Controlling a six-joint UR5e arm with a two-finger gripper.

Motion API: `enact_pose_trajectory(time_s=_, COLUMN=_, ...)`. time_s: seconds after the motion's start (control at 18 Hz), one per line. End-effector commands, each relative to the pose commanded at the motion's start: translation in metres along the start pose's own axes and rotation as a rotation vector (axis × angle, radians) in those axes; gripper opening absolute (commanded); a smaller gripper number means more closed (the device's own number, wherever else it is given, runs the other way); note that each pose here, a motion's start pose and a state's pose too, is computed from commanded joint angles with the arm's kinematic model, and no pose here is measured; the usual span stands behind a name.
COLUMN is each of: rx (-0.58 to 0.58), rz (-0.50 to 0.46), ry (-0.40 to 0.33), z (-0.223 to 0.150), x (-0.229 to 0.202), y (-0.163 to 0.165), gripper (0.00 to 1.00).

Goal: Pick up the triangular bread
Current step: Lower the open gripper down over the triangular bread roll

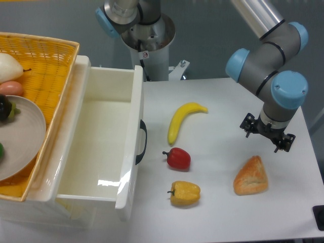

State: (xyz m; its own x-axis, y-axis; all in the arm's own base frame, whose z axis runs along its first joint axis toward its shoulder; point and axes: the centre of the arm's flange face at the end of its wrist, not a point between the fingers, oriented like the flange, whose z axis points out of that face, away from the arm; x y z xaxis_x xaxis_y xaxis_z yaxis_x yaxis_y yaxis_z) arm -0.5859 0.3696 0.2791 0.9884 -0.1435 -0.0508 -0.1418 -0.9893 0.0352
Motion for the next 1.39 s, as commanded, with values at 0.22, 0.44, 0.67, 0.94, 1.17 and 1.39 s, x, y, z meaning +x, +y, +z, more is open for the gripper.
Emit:
enact_pose_trajectory(time_s=0.22, rx=0.007, rz=-0.005, ry=-0.003, z=0.004, x=-0.002, y=-0.001, gripper=1.00)
enact_pose_trajectory(time_s=0.44, rx=0.005, rz=-0.012, ry=0.007, z=0.031, x=0.005, y=-0.001, gripper=1.00)
enact_pose_trajectory(time_s=0.67, rx=0.007, rz=-0.042, ry=-0.014, z=0.049, x=0.003, y=-0.004, gripper=1.00)
enact_pose_trajectory(time_s=0.94, rx=0.029, rz=-0.062, ry=-0.010, z=0.064, x=-0.013, y=-0.003, gripper=1.00)
enact_pose_trajectory(time_s=1.17, rx=0.080, rz=-0.115, ry=0.004, z=0.066, x=-0.015, y=-0.009, gripper=1.00)
enact_pose_trajectory(time_s=1.39, rx=0.105, rz=-0.184, ry=0.019, z=0.071, x=-0.017, y=-0.014, gripper=1.00)
